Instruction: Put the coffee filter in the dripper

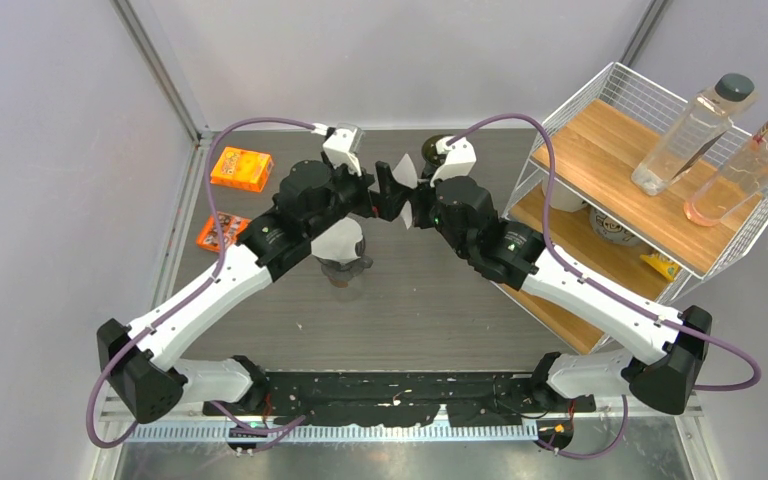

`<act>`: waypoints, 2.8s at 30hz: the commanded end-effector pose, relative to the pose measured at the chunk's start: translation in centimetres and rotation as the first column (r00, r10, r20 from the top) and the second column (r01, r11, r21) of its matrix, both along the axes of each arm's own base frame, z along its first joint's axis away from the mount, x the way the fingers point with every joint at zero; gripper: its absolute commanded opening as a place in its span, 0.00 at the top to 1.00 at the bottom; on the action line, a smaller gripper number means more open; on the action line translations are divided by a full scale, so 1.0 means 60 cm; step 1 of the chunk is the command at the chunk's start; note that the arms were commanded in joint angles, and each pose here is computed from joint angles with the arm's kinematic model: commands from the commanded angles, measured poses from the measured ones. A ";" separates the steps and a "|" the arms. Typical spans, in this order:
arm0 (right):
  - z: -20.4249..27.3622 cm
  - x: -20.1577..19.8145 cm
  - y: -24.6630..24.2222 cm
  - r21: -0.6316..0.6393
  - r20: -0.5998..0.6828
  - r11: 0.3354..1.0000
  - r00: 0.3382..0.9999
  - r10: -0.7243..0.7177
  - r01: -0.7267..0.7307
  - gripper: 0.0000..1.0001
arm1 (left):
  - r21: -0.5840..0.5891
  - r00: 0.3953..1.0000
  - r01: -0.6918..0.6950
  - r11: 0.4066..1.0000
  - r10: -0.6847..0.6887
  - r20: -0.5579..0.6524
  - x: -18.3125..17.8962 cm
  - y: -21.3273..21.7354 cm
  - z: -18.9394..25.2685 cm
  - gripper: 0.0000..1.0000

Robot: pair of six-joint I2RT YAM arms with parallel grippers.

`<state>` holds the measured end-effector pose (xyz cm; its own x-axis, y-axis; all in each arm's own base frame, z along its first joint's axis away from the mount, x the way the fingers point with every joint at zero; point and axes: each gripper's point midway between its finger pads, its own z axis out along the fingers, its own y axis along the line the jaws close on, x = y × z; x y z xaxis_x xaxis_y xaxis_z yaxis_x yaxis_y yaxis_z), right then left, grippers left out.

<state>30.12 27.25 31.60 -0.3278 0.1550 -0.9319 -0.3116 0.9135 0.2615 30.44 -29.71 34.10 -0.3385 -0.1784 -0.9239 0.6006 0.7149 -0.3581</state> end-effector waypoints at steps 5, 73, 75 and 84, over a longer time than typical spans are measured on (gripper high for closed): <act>0.051 -0.002 -0.006 0.066 0.070 0.998 0.997 -0.013 0.008 0.95 | 0.084 0.973 -0.229 0.970 0.226 0.040 0.031 0.043 0.007 0.10; 0.002 0.068 -0.016 -0.146 -0.049 0.981 0.990 -0.133 0.125 0.95 | -0.003 0.939 -0.262 0.965 0.255 0.232 -0.035 0.141 0.084 0.00; 0.003 0.090 -0.010 -0.155 -0.069 0.977 0.985 -0.156 0.144 0.95 | -0.018 0.924 -0.312 0.950 0.308 0.224 -0.033 0.170 0.078 0.00; 0.012 0.195 -0.065 -0.186 -0.128 0.928 0.929 -0.348 0.323 0.95 | -0.076 0.866 -0.477 0.876 0.483 0.128 -0.007 0.277 0.027 0.00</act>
<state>39.92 25.92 30.09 -0.4538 0.0636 -0.8888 -0.0720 0.9916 0.1078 29.46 -14.43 35.40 -0.0972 -0.2480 -0.9639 0.2666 0.9266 -0.2653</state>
